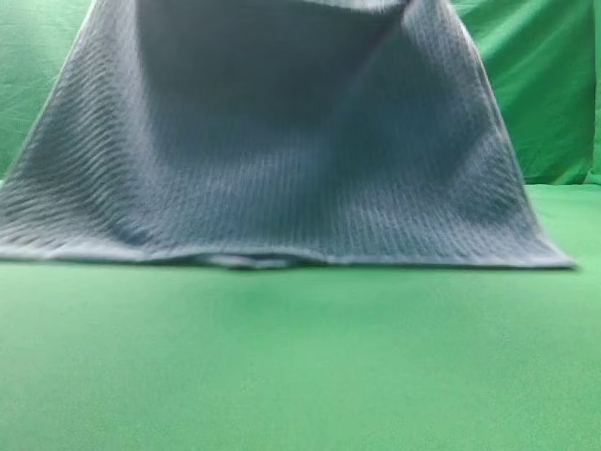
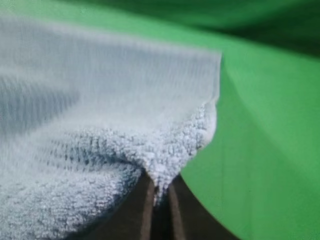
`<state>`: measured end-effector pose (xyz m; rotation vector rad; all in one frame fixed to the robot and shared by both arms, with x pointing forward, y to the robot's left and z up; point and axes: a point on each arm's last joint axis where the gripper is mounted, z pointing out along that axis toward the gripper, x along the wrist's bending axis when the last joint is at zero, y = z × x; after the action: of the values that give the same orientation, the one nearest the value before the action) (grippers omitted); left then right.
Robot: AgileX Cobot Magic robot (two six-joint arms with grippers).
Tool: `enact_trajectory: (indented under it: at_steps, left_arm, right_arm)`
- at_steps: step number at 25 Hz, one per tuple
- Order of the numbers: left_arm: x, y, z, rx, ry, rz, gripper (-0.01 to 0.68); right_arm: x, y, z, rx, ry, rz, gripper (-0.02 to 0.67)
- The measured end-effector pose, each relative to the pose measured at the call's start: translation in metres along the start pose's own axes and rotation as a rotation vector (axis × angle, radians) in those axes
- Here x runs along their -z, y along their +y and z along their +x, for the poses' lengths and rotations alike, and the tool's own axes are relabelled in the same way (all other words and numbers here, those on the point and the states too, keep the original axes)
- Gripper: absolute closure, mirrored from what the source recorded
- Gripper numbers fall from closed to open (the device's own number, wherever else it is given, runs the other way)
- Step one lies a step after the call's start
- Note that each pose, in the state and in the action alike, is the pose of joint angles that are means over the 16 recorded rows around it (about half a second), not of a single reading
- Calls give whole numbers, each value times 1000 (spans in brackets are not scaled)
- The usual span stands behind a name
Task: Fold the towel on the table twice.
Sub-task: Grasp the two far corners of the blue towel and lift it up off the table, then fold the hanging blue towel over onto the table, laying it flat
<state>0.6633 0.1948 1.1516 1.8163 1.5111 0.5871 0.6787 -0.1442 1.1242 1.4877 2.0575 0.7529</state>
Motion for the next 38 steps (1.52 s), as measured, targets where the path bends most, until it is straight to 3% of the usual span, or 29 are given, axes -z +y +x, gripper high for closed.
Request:
enact_trajectory:
  at_steps: [6, 12, 23, 30, 38]
  left_arm:
    - [38, 36, -2, -23, 15, -202, 673]
    - [39, 37, -1, -10, 27, -214, 673]
    - [33, -14, 3, 41, 39, -67, 673]
    - [58, -59, 0, 49, -11, -5, 673]
    - [83, -101, -8, 28, -113, 113, 673]
  right_arm:
    - [52, 43, -8, 41, -30, -225, 649]
    - [55, 46, -13, 62, -45, -224, 649]
    - [35, 4, -16, 16, -39, 32, 649]
    - [64, -32, -15, -22, -17, 95, 649]
    - [103, -96, -13, -71, 13, 127, 649]
